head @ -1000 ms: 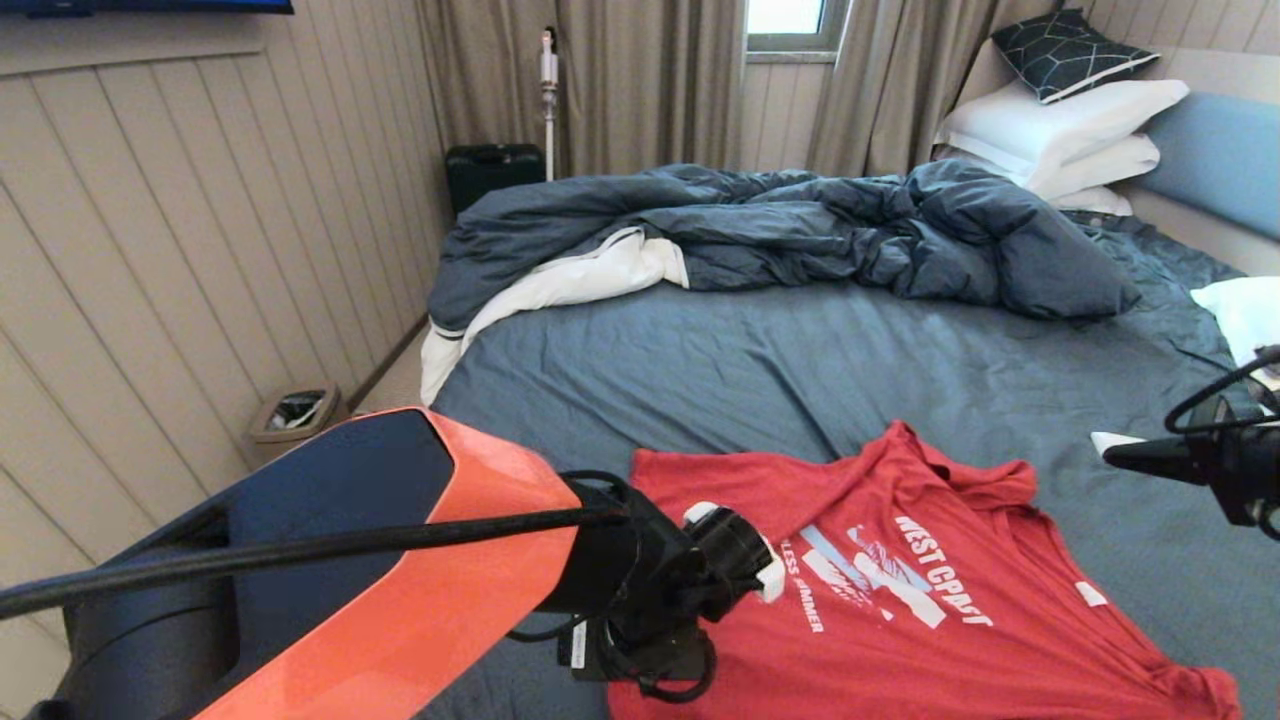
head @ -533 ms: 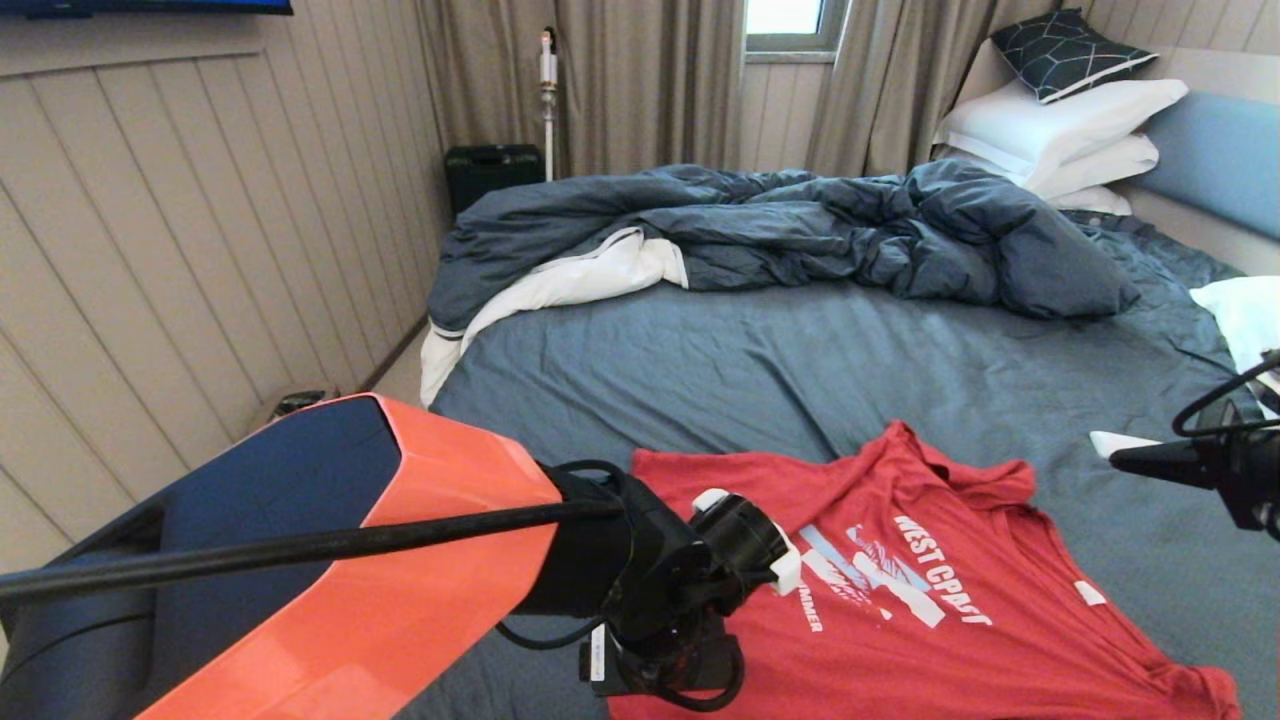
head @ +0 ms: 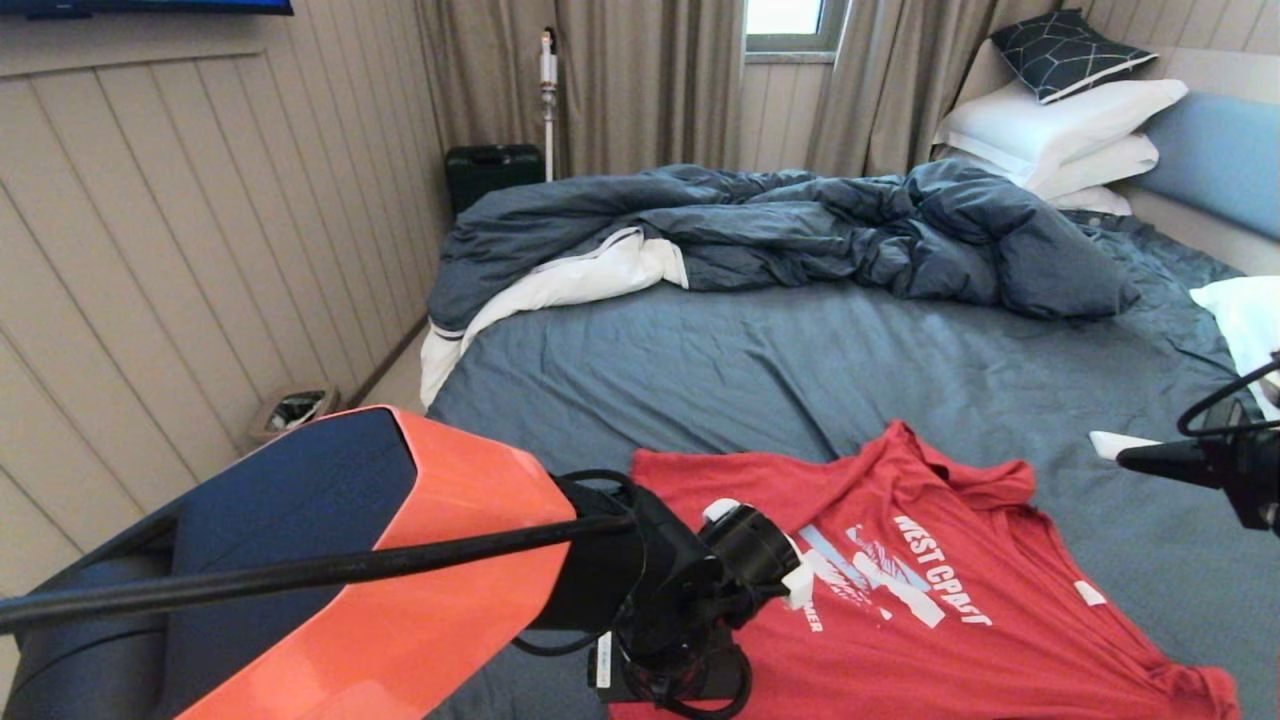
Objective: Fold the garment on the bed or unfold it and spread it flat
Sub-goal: Unford the red T-shirt
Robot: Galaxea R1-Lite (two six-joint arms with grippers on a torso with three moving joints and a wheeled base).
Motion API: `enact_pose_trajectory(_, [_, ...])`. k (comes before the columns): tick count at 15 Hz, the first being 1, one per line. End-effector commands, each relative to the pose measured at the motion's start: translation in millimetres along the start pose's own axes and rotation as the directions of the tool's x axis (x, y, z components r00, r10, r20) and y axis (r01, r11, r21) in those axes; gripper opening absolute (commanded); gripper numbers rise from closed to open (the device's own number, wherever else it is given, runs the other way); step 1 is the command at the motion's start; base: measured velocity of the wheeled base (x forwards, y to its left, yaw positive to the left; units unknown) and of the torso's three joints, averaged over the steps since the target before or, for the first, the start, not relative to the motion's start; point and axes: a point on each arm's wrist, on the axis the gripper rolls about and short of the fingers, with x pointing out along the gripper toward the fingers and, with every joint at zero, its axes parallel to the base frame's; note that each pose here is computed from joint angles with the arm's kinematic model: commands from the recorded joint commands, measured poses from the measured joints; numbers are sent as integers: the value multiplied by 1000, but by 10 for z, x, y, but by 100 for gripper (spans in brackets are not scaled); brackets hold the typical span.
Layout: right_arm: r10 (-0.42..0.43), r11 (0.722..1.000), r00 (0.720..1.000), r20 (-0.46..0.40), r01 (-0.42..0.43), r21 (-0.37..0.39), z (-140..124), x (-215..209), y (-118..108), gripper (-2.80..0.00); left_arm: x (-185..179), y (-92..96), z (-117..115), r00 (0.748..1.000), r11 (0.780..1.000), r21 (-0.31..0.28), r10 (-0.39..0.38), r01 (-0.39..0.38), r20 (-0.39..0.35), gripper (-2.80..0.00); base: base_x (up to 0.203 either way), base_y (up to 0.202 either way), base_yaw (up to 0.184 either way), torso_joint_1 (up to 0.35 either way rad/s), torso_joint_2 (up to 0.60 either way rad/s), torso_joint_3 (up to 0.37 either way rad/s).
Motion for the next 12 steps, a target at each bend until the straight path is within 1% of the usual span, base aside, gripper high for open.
enact_pose_trajectory(1, [3, 1000, 1000, -1, -3, 5, -2, -2, -9, -280, 13, 4, -9, 1000, 1000, -1, 9, -9, -5, -280, 0, 0, 0, 0, 0, 0])
enact_pose_trajectory(6, [1, 1000, 1000, 10, -1, 5, 26, -22, -24, -280, 18, -5, -8, 1000, 1000, 1, 10, -10, 9, -280, 0, 0, 0, 0, 0, 0])
enact_pose_trajectory(10, [1, 1000, 1000, 8, -1, 5, 23, -20, -25, -280, 4, 48, -43, 999, 999, 1, 45, -45, -14, -280, 0, 0, 0, 0, 0, 0])
enact_pose_trajectory(12, [0, 1000, 1000, 11, 0, 5, 28, -25, -27, -280, 0, 107, -64, 998, 998, 1, 62, -62, -24, -280, 0, 0, 0, 0, 0, 0])
